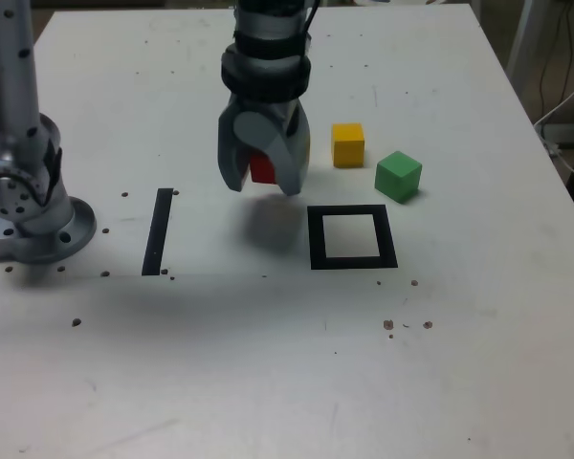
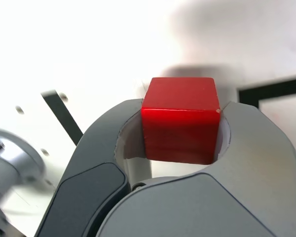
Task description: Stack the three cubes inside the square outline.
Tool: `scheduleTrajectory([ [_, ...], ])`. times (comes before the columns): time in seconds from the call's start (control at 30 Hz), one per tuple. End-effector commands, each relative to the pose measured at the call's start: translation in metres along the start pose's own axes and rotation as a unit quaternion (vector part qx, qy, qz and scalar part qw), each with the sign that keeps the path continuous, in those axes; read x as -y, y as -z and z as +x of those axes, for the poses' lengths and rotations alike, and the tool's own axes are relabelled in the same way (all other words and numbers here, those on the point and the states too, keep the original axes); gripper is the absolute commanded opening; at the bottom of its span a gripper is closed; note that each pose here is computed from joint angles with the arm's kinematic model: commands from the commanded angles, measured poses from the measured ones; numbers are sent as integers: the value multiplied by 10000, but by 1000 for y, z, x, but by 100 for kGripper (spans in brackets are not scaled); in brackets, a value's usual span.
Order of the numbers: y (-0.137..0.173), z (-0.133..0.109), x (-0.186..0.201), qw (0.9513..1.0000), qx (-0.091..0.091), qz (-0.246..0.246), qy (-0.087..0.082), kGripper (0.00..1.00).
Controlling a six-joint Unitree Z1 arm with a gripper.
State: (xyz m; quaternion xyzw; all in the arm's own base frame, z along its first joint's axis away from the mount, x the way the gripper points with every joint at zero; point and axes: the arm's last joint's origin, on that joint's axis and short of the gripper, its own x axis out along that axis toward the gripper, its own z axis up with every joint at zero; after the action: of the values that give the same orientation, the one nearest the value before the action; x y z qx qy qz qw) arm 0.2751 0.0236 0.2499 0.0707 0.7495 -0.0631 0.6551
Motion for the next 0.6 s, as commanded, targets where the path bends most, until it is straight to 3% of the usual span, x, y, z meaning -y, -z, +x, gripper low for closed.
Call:
scheduleTrajectory([
  [0.0, -6, -4, 9, 9998, 33, -193, 83, 19],
  [0.2, -23, -6, 22, 9981, 40, -530, 307, 19],
  [0.57, -58, -3, 38, 9980, -30, -508, 383, 19],
])
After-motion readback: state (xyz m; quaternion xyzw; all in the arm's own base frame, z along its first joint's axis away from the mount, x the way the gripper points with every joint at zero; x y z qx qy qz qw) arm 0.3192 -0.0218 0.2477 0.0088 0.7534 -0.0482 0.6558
